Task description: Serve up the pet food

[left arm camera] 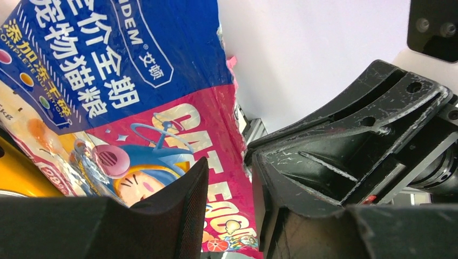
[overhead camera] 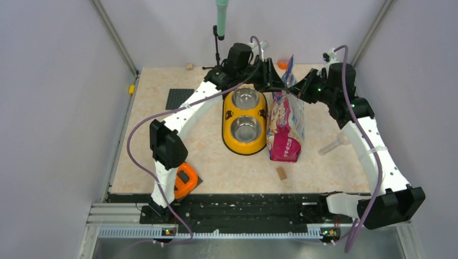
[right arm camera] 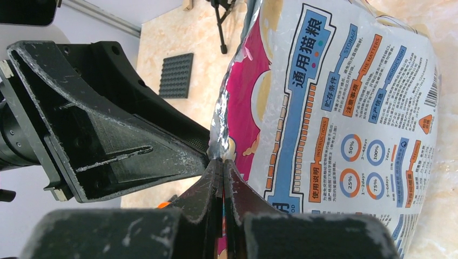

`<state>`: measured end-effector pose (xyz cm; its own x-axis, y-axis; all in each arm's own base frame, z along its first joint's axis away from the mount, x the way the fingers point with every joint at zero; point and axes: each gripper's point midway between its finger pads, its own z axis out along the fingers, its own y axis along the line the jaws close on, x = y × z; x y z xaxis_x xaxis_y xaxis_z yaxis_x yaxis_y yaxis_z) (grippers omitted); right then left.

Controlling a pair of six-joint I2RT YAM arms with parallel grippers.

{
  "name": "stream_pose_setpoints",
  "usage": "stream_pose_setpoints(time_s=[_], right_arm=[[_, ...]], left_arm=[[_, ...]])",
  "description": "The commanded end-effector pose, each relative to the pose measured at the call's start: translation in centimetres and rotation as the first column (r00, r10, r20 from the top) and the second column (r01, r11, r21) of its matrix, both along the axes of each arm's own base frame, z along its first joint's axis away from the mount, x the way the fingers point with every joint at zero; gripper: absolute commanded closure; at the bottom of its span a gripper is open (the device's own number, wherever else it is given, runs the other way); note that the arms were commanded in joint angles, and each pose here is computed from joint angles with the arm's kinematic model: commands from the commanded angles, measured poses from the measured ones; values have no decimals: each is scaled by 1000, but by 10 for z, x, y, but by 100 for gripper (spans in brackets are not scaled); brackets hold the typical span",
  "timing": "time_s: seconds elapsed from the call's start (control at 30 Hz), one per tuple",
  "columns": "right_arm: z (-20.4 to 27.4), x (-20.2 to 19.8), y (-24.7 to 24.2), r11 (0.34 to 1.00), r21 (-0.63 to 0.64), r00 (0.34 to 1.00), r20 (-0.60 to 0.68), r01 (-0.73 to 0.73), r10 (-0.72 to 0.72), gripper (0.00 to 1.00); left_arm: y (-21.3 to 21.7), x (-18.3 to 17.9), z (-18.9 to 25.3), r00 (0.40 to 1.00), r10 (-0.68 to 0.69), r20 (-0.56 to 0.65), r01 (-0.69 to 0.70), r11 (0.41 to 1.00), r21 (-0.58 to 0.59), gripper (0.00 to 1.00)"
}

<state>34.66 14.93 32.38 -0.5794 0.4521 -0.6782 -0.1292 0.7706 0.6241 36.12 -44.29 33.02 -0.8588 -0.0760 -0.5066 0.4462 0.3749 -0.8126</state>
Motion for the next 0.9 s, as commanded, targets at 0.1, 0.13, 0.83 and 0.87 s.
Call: stream_pose_setpoints(time_s=[0.1, 0.13, 0.83, 0.87], right_arm=[[23, -1, 14, 997, 46, 996, 65, -59, 56, 100], [24, -1, 14, 997, 47, 996, 67, -60, 57, 100], [7, -3, -18, 983, -183, 1000, 4, 9, -8, 100], [7, -3, -19, 981, -194, 1000, -2, 6, -7, 100]], left_arm=[[-6, 2, 21, 999, -23, 46, 25, 999, -35, 63], [-8, 1, 17, 999, -30, 40, 31, 999, -30, 64], [-15, 11, -21, 1000, -11, -23, 12, 999, 36, 100], [-16, 11, -22, 1000, -9, -23, 10, 999, 37, 100]])
